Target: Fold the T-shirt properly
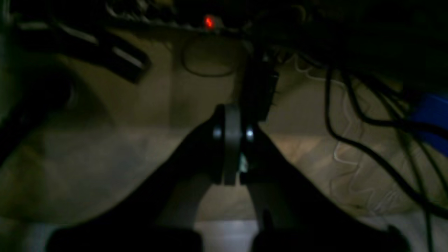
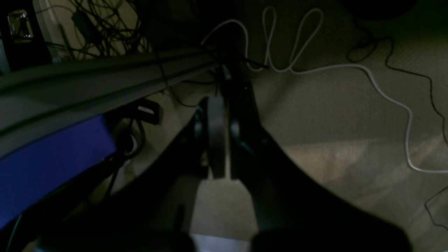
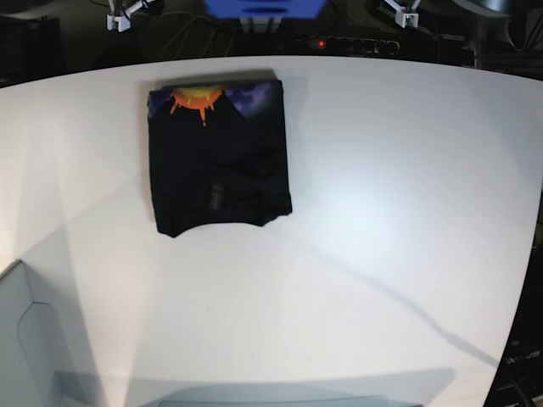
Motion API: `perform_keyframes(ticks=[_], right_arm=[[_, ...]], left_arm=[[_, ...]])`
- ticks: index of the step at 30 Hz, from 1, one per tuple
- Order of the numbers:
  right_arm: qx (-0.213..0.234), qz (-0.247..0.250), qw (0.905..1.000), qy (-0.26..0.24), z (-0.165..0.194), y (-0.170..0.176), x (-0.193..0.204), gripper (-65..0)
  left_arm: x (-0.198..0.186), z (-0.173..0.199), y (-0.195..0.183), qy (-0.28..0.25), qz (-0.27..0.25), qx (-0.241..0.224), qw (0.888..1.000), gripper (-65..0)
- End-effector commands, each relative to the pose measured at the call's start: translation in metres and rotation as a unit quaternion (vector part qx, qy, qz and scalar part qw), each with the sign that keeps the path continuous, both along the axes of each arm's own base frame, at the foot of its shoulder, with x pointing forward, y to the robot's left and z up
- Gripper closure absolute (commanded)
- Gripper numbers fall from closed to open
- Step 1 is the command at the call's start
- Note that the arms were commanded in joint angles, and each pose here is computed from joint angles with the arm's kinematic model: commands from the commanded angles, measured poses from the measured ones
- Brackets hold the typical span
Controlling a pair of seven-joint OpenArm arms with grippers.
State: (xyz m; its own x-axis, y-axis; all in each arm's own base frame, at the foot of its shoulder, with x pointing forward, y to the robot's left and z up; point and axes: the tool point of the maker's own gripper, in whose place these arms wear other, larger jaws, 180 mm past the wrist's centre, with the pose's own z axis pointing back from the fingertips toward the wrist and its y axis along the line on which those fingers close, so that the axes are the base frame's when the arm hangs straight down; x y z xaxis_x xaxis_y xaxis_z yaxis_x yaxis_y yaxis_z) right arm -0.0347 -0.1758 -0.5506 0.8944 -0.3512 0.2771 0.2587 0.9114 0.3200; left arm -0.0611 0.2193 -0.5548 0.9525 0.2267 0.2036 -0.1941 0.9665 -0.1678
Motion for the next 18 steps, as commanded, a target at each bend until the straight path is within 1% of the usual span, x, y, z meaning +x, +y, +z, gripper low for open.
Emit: perform_keyframes(ticks=[1, 3, 5, 6, 8, 10, 12, 14, 18], right_arm=[[0.0, -0.004, 1.0, -0.008, 0.001, -0.004, -0.002, 0.0], [0.004, -0.02, 0.9995, -0.024, -0.005, -0.002, 0.005, 0.0], [0.005, -0.028, 0.9989, -0.037, -0.009, -0.005, 0.011, 0.0], [0.009, -0.028, 0.9988, -0.04, -0.012, -0.003, 0.013, 0.0], [-0.002, -0.033, 0.9989, -0.032, -0.022, -0.009, 0.012, 0.0], [-0.014, -0.039, 0.999, -0.019, -0.034, -0.012, 0.006, 0.0], [-0.036, -0.043, 0.9984, -0.009, -0.046, -0.022, 0.001, 0.0], [-0.059, -0.043, 0.9973, 0.004, -0.058, -0.027, -0.004, 0.0], [-0.114, -0.015, 0.9928, 0.036, -0.077, -0.038, -0.018, 0.0]], left_arm=[[0.0, -0.007, 0.007, -0.002, 0.014, 0.005, 1.0, 0.0], [0.0, -0.027, 0.009, -0.006, 0.041, 0.0, 0.999, 0.0], [0.005, -0.04, 0.019, -0.012, 0.057, 0.009, 0.998, 0.0], [0.006, -0.045, 0.025, -0.013, 0.069, 0.023, 0.997, 0.0], [0.011, -0.054, 0.035, -0.016, 0.083, 0.051, 0.995, 0.0], [0.018, -0.059, 0.039, -0.023, 0.089, 0.07, 0.993, 0.0], [0.029, -0.064, 0.04, -0.028, 0.085, 0.082, 0.993, 0.0], [0.037, -0.071, 0.034, -0.02, 0.077, 0.082, 0.993, 0.0], [0.042, -0.085, 0.025, 0.012, 0.058, 0.095, 0.994, 0.0]])
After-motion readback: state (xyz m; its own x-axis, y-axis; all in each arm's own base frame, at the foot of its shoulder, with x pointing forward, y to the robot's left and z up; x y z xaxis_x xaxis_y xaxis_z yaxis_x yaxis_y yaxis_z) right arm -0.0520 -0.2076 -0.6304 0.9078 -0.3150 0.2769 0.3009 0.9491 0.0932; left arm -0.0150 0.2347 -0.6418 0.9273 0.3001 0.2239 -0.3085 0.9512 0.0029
